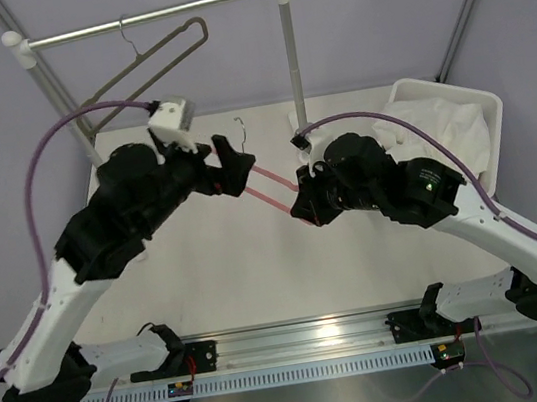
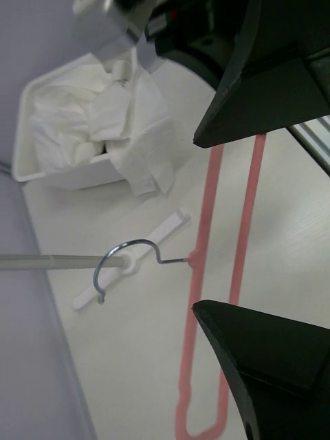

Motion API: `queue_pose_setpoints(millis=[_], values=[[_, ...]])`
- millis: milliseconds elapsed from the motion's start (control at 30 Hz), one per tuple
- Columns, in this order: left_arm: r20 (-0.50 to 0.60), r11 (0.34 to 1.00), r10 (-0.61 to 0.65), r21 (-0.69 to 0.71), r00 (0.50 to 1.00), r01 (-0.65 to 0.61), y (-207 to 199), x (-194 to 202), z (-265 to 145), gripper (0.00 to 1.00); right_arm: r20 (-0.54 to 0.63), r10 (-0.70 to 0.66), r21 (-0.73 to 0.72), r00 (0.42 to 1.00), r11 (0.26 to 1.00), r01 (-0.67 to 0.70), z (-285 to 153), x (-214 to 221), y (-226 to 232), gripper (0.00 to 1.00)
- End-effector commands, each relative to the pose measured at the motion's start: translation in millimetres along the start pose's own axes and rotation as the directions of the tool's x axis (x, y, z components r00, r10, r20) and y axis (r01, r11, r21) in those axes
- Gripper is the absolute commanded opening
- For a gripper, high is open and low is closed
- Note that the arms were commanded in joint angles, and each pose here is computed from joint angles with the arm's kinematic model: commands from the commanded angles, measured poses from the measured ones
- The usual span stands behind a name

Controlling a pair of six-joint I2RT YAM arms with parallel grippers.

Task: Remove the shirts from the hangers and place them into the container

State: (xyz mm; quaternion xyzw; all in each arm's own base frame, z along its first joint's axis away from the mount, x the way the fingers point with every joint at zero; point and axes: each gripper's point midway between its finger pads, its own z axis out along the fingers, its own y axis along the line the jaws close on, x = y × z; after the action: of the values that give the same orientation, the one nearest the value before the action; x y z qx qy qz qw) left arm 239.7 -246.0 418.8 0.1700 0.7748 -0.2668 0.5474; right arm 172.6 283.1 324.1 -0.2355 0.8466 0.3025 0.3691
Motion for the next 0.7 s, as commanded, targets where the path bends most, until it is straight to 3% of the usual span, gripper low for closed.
queue_pose_setpoints(millis=[0, 133, 233, 267, 333, 367, 400, 467, 500, 667], values=[[0.341, 0.993, -0.059, -0.079, 0.938, 0.091, 26, -75, -83, 0.99, 0.095, -0.035, 0.051, 0.995, 0.998, 0.03, -5, -34, 0, 0.0], [0.426, 0.975, -0.053, -0.175, 0.903, 0.14, 56, -87, -130, 0.99, 0.123, -0.061, 0.104, 0.991, 0.993, 0.048, -2, -52, -4, 0.0], [0.408, 0.981, -0.076, -0.135, 0.91, 0.143, 53, -73, -137, 0.99, 0.176, -0.11, 0.159, 0.978, 0.984, 0.082, -10, -85, -5, 0.0], [0.393, 0.983, -0.092, -0.111, 0.915, 0.147, 50, -65, -133, 0.99, 0.155, -0.143, 0.19, 0.978, 0.975, 0.113, 2, -91, -6, 0.0], [0.312, 0.99, -0.113, -0.05, 0.943, 0.136, 38, -33, -112, 0.99, 0.221, -0.167, 0.253, 0.961, 0.961, 0.109, -18, -127, -8, 0.0], [0.306, 0.986, -0.147, -0.033, 0.941, 0.165, 38, -25, -111, 0.99, 0.19, -0.19, 0.279, 0.963, 0.951, 0.132, -1, -133, -10, 0.0], [0.285, 0.986, -0.154, -0.015, 0.946, 0.165, 35, -14, -105, 0.97, 0.246, -0.184, 0.282, 0.952, 0.953, 0.112, -19, -156, -10, 0.0], [0.24, 0.985, -0.167, -0.01, 0.956, 0.175, 35, 15, -88, 0.92, 0.235, -0.189, 0.303, 0.953, 0.946, 0.113, -2, -169, -15, 0.0], [0.224, 0.984, -0.171, -0.013, 0.959, 0.178, 36, 24, -83, 0.9, 0.282, -0.177, 0.304, 0.943, 0.949, 0.087, -16, -185, -19, 0.0], [0.165, 0.985, -0.155, -0.043, 0.974, 0.165, 40, 48, -69, 0.84, 0.292, -0.143, 0.308, 0.946, 0.95, 0.049, 2, -199, -41, 0.0]])
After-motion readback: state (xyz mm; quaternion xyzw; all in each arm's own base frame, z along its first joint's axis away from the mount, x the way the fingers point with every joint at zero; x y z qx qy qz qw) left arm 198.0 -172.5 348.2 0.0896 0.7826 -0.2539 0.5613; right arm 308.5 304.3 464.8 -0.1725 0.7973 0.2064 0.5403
